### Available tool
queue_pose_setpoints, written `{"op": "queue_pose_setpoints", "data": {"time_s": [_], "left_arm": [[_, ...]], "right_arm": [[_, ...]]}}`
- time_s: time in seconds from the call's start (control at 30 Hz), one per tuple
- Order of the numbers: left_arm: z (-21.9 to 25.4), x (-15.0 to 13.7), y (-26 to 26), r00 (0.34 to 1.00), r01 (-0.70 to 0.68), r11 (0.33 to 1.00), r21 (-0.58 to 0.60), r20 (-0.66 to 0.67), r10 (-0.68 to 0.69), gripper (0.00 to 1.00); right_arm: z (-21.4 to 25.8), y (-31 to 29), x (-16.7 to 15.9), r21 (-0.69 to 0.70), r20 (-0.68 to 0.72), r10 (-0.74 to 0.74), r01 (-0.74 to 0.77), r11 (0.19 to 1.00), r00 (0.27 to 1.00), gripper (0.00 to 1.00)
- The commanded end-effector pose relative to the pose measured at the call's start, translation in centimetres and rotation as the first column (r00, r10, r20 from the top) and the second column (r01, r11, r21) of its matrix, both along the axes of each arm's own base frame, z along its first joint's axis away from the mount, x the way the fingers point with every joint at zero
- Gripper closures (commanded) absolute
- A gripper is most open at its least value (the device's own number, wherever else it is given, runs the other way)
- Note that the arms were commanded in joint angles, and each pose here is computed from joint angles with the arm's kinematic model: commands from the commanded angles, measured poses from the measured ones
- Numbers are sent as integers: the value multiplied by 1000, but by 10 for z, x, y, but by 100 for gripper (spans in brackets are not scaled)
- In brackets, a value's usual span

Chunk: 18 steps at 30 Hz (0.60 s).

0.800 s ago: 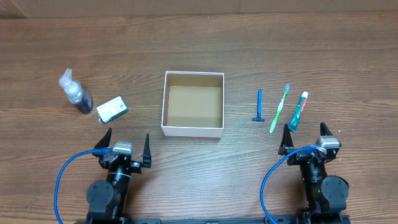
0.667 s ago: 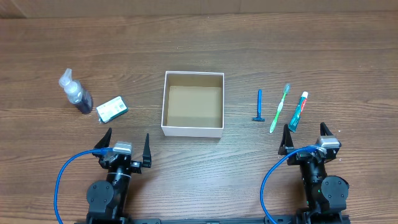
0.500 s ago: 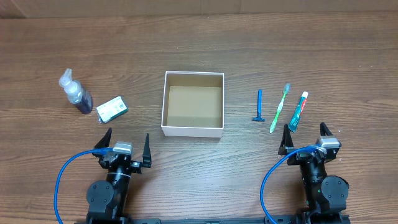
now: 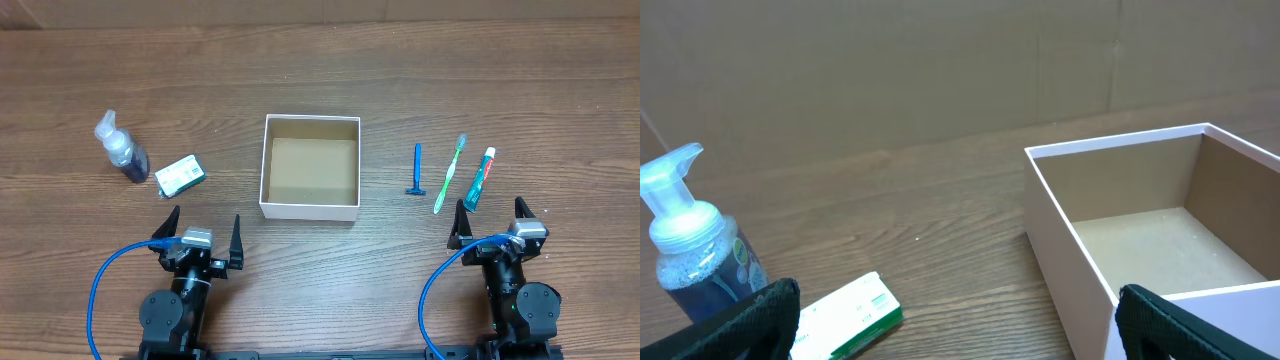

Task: Pack container

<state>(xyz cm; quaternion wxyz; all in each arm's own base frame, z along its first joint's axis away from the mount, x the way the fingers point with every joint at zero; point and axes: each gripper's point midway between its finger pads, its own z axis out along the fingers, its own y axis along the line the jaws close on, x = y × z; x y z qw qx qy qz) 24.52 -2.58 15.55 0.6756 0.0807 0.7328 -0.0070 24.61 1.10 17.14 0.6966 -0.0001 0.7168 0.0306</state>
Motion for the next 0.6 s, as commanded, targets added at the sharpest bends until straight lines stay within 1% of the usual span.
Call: {"op": "queue_pose_setpoints", "data": {"time_s": [0.0, 0.5, 0.53, 0.57], "left_arm": [[-1, 0, 3, 1000, -14, 1000, -17, 3, 14, 0], [-1, 0, 2, 1000, -11, 1000, -19, 3, 11, 0], [-1, 0, 2, 1000, -12, 999, -31, 1, 12, 0], [-1, 0, 2, 1000, -16, 998, -68, -3, 16, 0]], "right_arm": [[-1, 2, 0, 0, 5, 9, -9, 1000, 1000, 0], [-1, 6, 0, 8, 4, 31, -31, 999, 1000, 0], [-2, 6, 0, 64, 1, 33, -33, 997, 999, 0], [-2, 6, 0, 156, -4, 32, -31, 987, 999, 0]]}}
